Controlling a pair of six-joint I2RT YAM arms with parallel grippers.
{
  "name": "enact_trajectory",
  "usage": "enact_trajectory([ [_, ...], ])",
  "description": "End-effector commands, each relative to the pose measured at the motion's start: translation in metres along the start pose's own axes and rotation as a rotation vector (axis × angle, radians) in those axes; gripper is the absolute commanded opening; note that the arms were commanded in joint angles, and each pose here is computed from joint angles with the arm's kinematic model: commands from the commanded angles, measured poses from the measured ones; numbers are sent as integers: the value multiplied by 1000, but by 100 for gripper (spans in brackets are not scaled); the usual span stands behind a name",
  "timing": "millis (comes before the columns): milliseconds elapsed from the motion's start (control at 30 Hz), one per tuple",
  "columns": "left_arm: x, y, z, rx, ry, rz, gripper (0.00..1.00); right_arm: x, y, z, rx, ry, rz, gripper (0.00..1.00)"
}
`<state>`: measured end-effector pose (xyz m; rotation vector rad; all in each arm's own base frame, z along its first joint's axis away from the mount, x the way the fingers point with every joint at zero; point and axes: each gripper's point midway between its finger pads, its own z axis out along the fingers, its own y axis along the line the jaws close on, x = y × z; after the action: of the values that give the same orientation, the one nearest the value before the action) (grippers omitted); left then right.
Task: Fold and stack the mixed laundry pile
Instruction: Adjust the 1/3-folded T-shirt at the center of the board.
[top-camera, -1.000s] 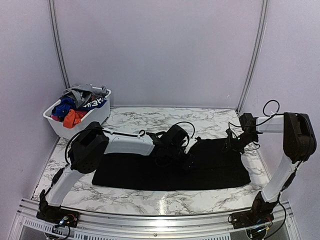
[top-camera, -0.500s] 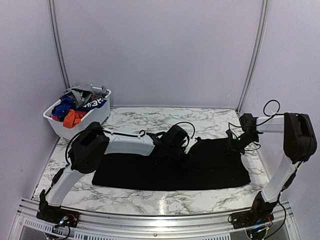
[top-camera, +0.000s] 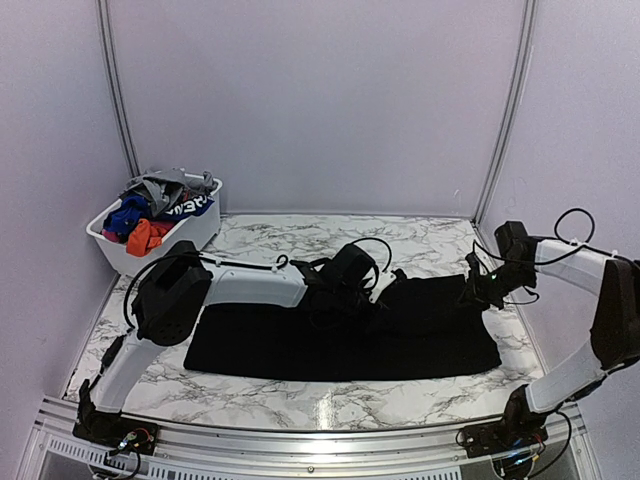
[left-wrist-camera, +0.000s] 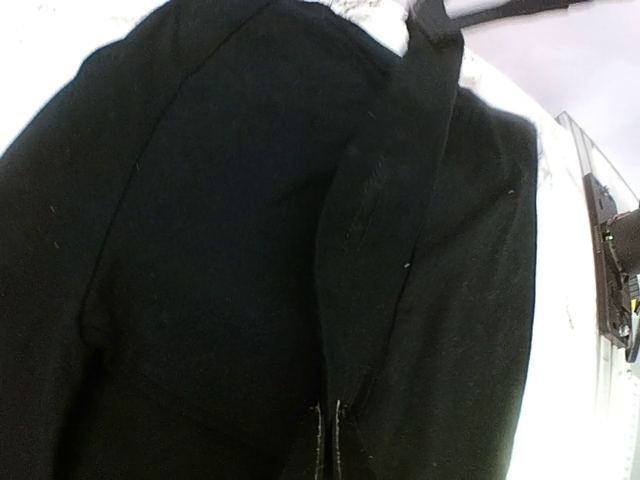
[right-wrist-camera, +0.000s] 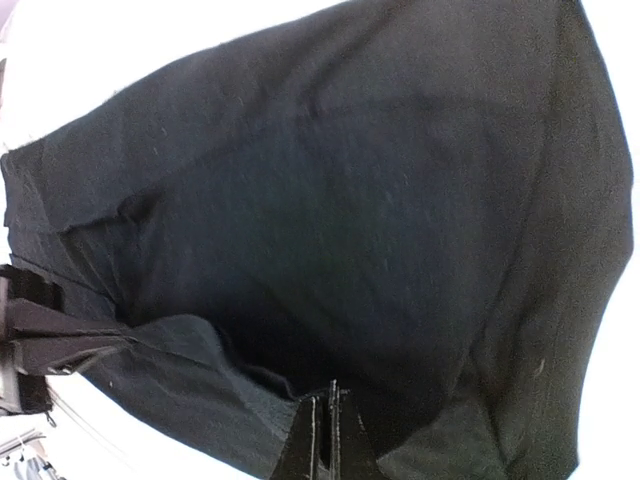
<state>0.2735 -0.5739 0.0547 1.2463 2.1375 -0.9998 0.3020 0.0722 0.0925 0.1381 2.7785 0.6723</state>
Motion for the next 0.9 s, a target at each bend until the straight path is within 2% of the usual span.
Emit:
enact_trajectory([
  [0,-23,-18,-27,17,-34,44,0,25,-6,-3,33,35,53,0],
  [433,-3,-26,-30,69,18,53,0,52,-1,-7,-2,50,105,0],
  [767,7,-16,-25,24,41,50,0,70,-5,-3,-8,79,139,0],
  [800,8,-14,-26,17,44,49,9,73,-5,0,-15,88,141,0],
  [833,8,-12,-27,5,45,43,25,74,-4,2,-26,100,141,0],
  [867,6,-9,-30,-6,40,35,36,74,-1,3,-45,107,130,0],
])
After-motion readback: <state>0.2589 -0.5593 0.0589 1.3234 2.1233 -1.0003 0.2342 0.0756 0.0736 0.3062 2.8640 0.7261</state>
